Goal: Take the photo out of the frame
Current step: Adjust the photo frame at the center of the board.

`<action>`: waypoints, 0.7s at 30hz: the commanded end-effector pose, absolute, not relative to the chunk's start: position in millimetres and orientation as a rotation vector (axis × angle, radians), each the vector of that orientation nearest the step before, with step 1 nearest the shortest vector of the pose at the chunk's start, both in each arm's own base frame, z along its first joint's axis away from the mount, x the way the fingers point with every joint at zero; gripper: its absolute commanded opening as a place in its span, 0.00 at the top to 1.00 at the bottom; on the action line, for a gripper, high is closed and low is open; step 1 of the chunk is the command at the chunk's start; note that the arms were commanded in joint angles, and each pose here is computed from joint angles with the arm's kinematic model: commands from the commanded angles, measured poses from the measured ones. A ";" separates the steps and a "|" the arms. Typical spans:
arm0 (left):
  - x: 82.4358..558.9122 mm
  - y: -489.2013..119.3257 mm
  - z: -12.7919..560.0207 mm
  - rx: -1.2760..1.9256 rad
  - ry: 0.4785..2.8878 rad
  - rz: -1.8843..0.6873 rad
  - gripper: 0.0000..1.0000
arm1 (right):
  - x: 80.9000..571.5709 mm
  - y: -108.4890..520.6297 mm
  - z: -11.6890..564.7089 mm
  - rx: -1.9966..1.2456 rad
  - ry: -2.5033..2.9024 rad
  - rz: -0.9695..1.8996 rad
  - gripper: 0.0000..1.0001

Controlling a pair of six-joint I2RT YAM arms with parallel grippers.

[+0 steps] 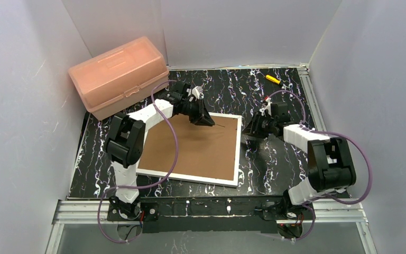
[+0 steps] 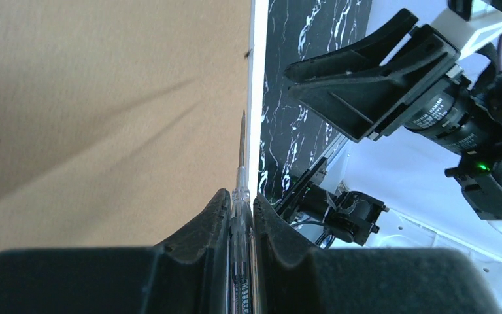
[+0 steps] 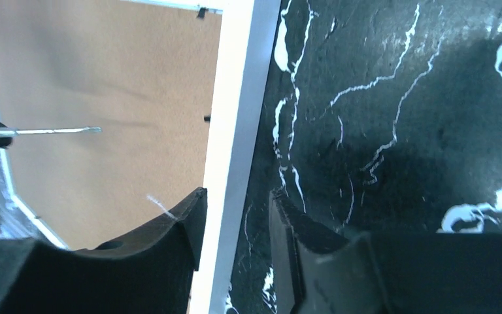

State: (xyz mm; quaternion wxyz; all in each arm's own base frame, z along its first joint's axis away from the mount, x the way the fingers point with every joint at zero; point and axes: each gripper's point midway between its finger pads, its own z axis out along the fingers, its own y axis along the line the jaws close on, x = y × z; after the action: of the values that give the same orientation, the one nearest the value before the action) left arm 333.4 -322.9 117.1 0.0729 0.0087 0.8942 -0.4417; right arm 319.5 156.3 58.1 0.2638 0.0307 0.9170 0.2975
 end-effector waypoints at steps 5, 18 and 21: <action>339.1 -345.8 128.7 0.100 2.654 -1.482 1.00 | 342.9 176.8 59.3 0.115 2.364 1.107 0.58; 341.7 -351.5 102.9 0.050 2.720 -1.489 1.00 | 383.9 176.1 52.0 0.172 2.300 1.127 0.60; 343.1 -352.3 98.5 0.045 2.728 -1.486 1.00 | 386.2 178.9 48.0 0.178 2.291 1.155 0.63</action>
State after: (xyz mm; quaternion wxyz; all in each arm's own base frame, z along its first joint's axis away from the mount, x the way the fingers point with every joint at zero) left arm 342.4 -344.8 82.9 0.0193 0.0022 0.8869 -0.4616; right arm 365.4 174.1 34.2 0.2501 0.0781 0.8741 0.4089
